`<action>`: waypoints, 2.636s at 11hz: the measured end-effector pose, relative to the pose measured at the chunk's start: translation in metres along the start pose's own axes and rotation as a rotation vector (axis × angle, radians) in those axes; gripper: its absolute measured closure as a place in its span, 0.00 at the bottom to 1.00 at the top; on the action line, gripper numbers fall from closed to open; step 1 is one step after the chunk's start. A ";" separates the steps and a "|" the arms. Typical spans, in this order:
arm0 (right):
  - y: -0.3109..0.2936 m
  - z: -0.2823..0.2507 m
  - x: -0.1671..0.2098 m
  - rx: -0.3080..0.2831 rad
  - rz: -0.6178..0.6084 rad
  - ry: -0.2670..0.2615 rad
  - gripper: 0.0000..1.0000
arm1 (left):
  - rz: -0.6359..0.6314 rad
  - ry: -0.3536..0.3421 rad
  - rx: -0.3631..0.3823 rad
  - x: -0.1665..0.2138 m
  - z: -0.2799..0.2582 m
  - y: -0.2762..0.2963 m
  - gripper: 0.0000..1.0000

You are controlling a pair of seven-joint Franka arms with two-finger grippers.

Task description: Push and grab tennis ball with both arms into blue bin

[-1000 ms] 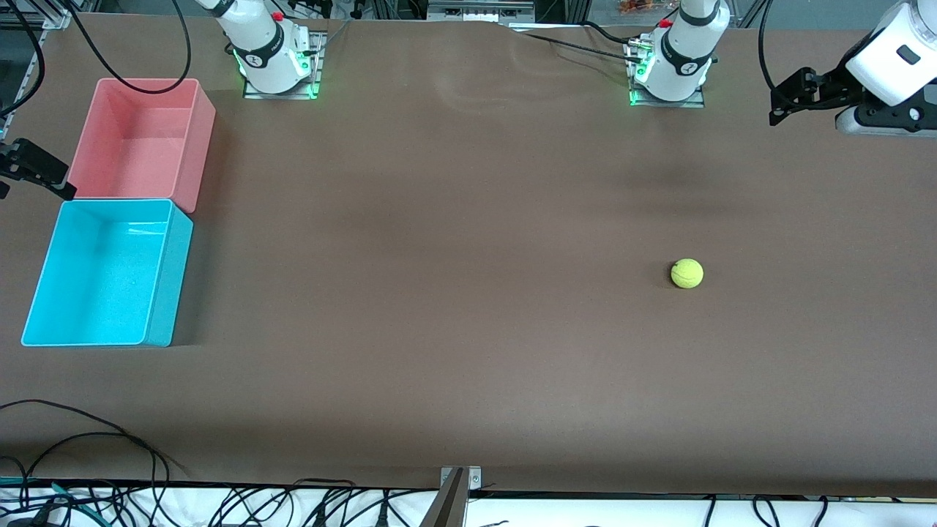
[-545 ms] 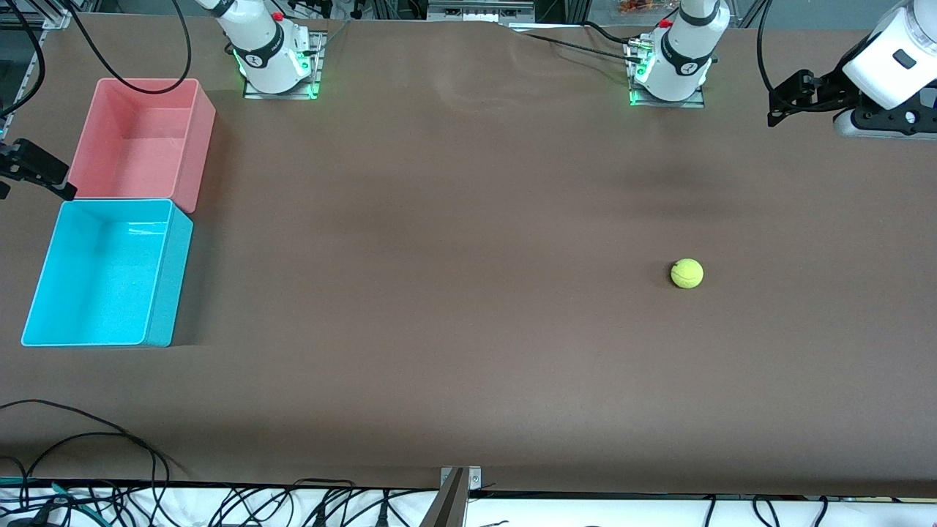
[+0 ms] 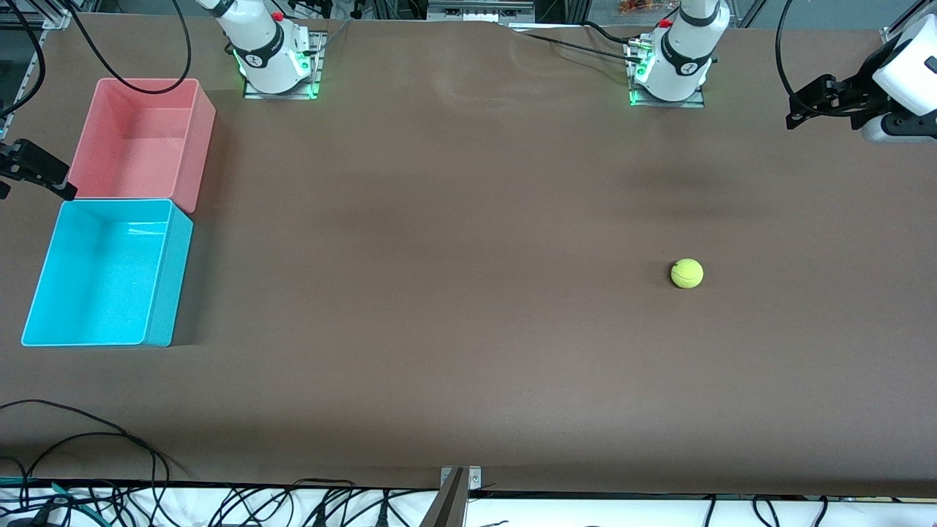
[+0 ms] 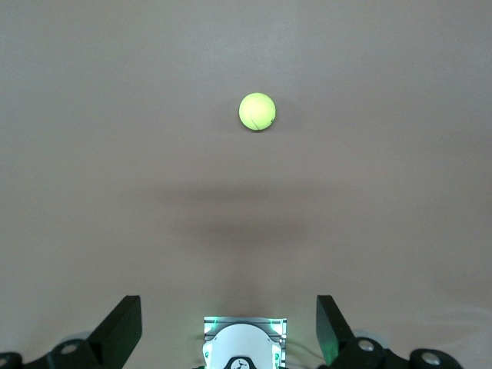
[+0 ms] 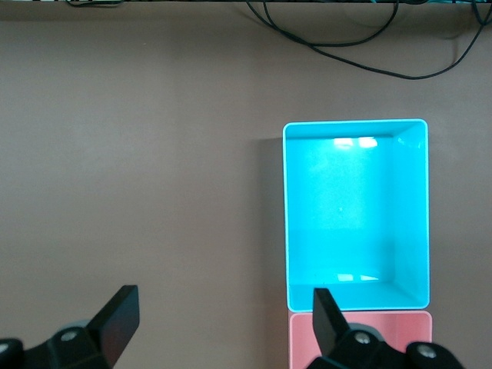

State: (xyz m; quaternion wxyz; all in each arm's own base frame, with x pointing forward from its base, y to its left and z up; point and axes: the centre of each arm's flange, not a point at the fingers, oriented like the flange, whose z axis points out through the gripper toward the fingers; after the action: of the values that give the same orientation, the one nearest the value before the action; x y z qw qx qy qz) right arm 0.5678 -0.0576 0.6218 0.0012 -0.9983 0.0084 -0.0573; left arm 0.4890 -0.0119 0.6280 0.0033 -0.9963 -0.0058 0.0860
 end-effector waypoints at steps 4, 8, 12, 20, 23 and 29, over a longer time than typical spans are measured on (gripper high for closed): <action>0.000 0.000 0.000 0.000 0.000 0.000 0.00 | 0.009 -0.014 0.003 -0.003 0.000 0.005 0.00; 0.000 0.000 0.000 0.000 0.000 0.000 0.00 | 0.010 -0.016 0.004 -0.003 0.000 0.006 0.00; 0.000 0.000 0.000 0.000 0.000 0.000 0.00 | 0.010 -0.016 0.004 -0.003 0.000 0.006 0.00; 0.000 0.000 0.000 0.000 0.000 0.000 0.00 | 0.013 -0.016 0.004 -0.003 0.000 0.007 0.00; 0.000 0.000 0.000 0.000 0.000 0.000 0.00 | 0.017 -0.004 0.005 -0.004 -0.005 0.009 0.00; 0.000 0.000 0.000 0.000 0.000 0.000 0.00 | 0.041 0.012 0.007 -0.001 -0.012 0.021 0.00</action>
State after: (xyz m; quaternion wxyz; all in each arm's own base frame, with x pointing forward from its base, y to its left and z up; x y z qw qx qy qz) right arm 0.5678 -0.0576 0.6218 0.0012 -0.9983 0.0084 -0.0572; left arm 0.4907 -0.0328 0.6398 0.0052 -0.9967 0.0150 0.0802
